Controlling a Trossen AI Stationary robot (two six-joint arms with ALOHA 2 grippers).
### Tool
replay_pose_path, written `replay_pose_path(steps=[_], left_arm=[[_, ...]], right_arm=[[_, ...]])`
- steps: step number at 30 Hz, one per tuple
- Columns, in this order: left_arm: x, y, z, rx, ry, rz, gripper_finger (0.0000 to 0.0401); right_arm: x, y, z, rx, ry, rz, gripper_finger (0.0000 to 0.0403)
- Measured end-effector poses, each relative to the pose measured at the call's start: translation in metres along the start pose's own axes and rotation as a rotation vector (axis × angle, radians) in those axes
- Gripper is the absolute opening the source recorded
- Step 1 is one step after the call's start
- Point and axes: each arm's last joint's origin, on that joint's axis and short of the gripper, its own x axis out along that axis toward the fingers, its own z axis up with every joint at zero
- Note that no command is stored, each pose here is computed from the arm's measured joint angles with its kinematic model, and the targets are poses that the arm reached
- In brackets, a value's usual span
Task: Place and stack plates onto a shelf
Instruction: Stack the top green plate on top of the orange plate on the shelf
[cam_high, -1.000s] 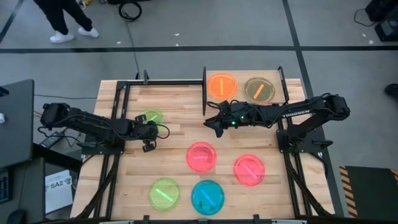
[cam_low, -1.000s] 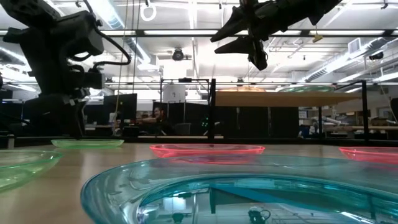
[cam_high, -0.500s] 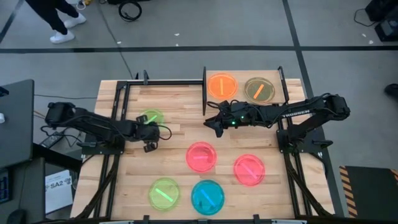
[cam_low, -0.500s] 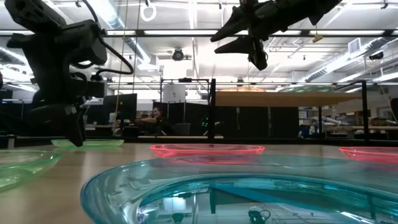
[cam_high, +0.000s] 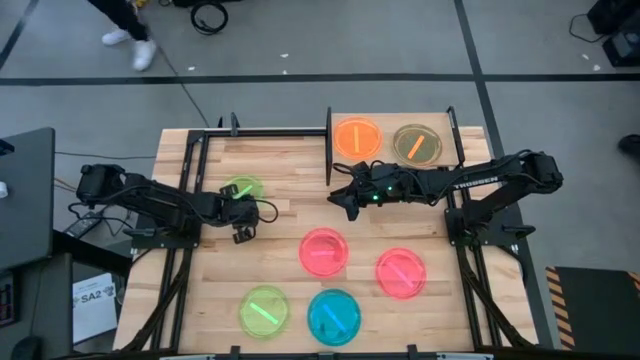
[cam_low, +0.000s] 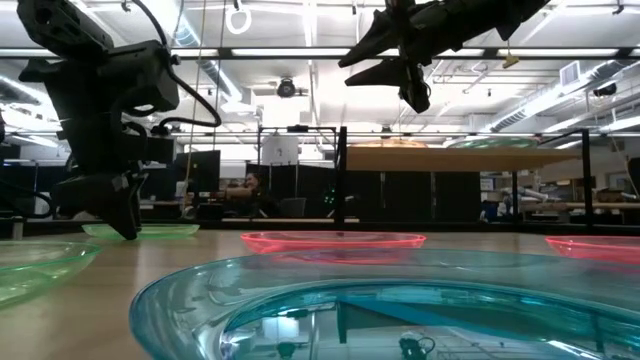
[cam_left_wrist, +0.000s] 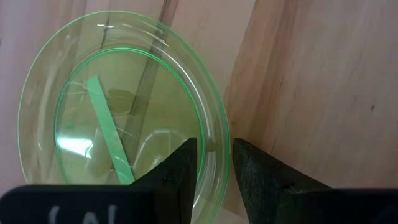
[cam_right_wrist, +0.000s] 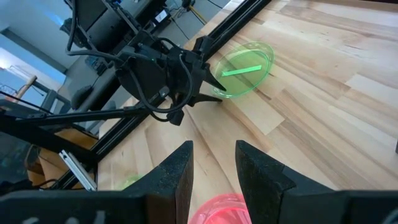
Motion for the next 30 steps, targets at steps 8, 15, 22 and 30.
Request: replay_pose_path(steps=[8,15,22,30], left_arm=[[0.0003,-0.0005,0.0001,-0.002,0.0,-0.014,0.0064],[0.0012,-0.0008,0.0025,-0.015,-0.033,-0.003,0.0017],[0.0014,-0.0011,0.0042,-0.024,-0.049,-0.005,0.0006],[-0.0001,-0.0013,0.0059,-0.026,-0.054,-0.017,0.0006]], right_arm=[[0.0,0.0,0.0,0.0,0.0,0.0,0.0125],[0.0,0.0,0.0,0.0,0.0,0.0,0.0125],[0.0,0.0,-0.0001,0.0,0.0,0.0,0.0125],[0.0,0.0,0.0,0.0,0.0,0.0,0.0125]])
